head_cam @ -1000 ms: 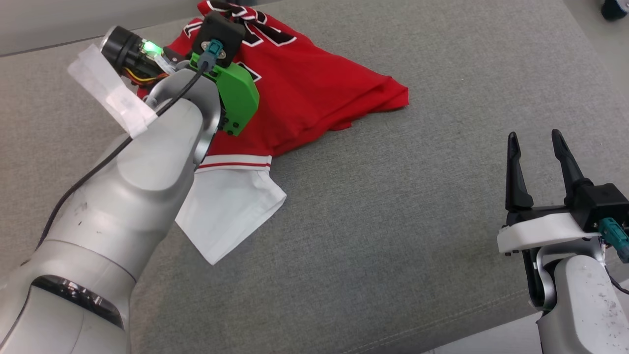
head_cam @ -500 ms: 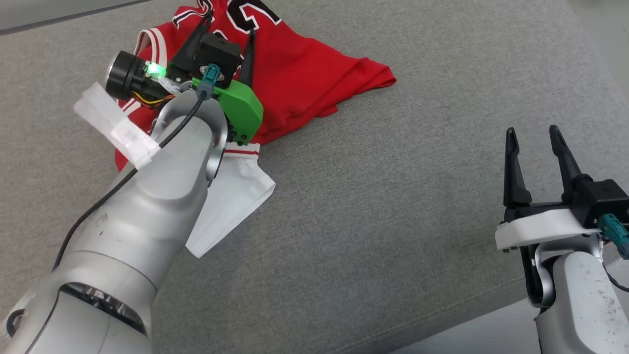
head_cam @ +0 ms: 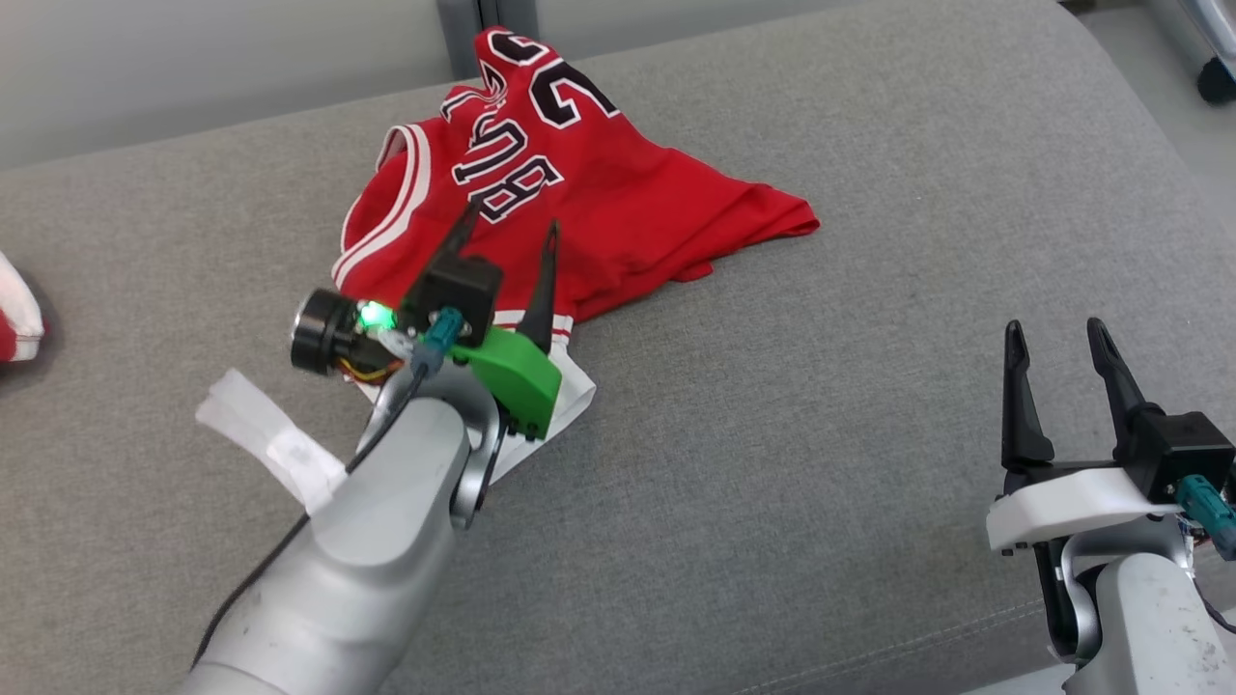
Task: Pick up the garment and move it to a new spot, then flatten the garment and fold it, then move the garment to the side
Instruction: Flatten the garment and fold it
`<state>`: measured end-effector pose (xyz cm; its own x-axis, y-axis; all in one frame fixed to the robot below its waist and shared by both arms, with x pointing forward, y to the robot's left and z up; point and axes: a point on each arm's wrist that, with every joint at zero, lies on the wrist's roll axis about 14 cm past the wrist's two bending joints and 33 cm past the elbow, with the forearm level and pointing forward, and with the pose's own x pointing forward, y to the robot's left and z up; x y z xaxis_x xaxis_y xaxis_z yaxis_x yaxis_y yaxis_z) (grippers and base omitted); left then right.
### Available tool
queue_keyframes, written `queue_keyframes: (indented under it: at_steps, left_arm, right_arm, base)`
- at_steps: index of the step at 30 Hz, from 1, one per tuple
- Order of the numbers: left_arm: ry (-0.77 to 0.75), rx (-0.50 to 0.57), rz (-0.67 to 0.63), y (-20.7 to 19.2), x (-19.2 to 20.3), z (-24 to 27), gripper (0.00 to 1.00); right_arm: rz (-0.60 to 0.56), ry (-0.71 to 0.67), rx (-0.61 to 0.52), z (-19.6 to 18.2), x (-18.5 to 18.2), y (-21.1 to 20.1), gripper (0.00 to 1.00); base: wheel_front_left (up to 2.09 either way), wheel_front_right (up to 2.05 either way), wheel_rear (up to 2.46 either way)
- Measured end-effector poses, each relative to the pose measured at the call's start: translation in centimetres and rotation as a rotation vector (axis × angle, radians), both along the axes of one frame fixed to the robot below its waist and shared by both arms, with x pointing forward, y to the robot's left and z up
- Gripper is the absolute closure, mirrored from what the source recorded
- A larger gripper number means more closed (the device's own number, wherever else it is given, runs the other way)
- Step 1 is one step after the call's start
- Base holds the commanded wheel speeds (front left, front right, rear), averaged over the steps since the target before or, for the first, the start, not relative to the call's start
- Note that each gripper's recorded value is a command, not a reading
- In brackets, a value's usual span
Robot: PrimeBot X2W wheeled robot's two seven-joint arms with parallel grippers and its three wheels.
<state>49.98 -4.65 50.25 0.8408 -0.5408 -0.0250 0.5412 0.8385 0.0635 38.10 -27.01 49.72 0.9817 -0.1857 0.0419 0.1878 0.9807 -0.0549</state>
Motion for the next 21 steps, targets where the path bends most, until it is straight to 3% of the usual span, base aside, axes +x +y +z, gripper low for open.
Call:
queue_keyframes:
  at_steps: [5, 9, 18, 19, 20, 21]
  left_arm:
    - [0.103, 0.01, 0.019, 1.7, -4.4, -3.2, 0.0]
    - [0.256, 0.113, 0.021, 2.9, -7.7, -7.9, 0.0]
    - [0.499, 0.262, 0.08, 5.6, -9.8, -14.0, 0.0]
    - [0.509, 0.268, 0.082, 5.7, -9.8, -14.3, 0.29]
    - [0.516, 0.271, 0.082, 5.7, -9.8, -14.5, 0.69]
    - [0.518, 0.273, 0.083, 5.8, -9.7, -14.5, 1.0]
  right_arm:
    - [0.028, -0.032, 0.012, 0.9, -0.5, 1.0, 0.0]
    - [0.057, -0.064, 0.019, 1.9, -0.4, 2.0, 0.0]
    - [0.034, -0.059, 0.015, 1.8, -0.8, 1.2, 0.0]
    - [0.03, -0.057, 0.014, 1.8, -0.9, 1.1, 0.0]
    - [0.026, -0.055, 0.013, 1.7, -1.0, 1.0, 0.0]
    - [0.023, -0.054, 0.013, 1.7, -1.0, 0.9, 0.0]
  base:
    - [0.0, 0.0, 0.0]
    - [0.0, 0.0, 0.0]
    - [0.0, 0.0, 0.0]
    - [0.0, 0.0, 0.0]
    - [0.0, 0.0, 0.0]
    - [0.0, 0.0, 0.0]
